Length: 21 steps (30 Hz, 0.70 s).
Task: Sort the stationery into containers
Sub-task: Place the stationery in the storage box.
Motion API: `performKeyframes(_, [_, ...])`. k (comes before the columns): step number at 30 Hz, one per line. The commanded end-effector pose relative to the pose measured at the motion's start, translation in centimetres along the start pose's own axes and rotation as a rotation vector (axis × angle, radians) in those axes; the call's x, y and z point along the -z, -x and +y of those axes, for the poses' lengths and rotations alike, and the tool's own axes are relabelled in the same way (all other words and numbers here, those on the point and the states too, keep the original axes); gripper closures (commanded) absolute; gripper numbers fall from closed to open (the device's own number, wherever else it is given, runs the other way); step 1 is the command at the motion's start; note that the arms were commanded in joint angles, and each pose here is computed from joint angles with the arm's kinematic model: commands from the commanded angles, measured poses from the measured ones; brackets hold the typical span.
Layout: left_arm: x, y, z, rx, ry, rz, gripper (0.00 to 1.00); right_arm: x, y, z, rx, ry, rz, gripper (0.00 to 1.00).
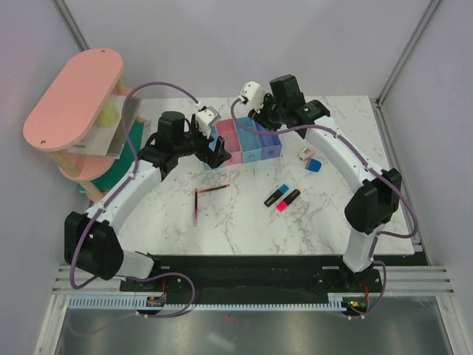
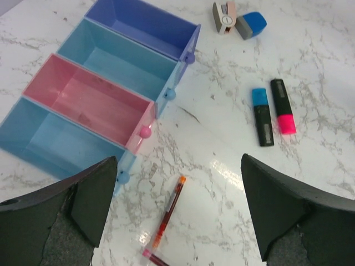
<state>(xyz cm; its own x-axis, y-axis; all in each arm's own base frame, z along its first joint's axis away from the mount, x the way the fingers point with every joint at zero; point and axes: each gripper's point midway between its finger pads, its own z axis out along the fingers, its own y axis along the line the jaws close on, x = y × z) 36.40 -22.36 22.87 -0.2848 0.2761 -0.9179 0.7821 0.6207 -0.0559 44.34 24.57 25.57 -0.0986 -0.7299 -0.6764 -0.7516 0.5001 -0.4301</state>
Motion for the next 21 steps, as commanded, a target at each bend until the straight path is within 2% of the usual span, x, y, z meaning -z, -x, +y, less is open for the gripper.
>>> performKeyframes(1, [2.7,-2.1,-0.7,-0.095,0.023,0.074,0.0,-1.2,2.9,-3.6,-0.082,0.004,-0.113,0.64])
performKeyframes(9, [4.3,-3.6,-1.1,-0.123,0.03,0.144,0.0,-7.6,0.5,-5.8,-0.148,0.053,-0.085,0.64])
performKeyframes(10, [4.5,-3.6,-1.1,-0.126,0.035,0.147,0.0,-8.9,-0.8,-5.9,-0.167,0.062,-0.064,0.65])
performKeyframes(21, [5.6,-3.9,-1.5,-0.145,0.029,0.18,0.0,-12.5,-4.6,-5.6,-0.245,0.117,-0.046,0.65])
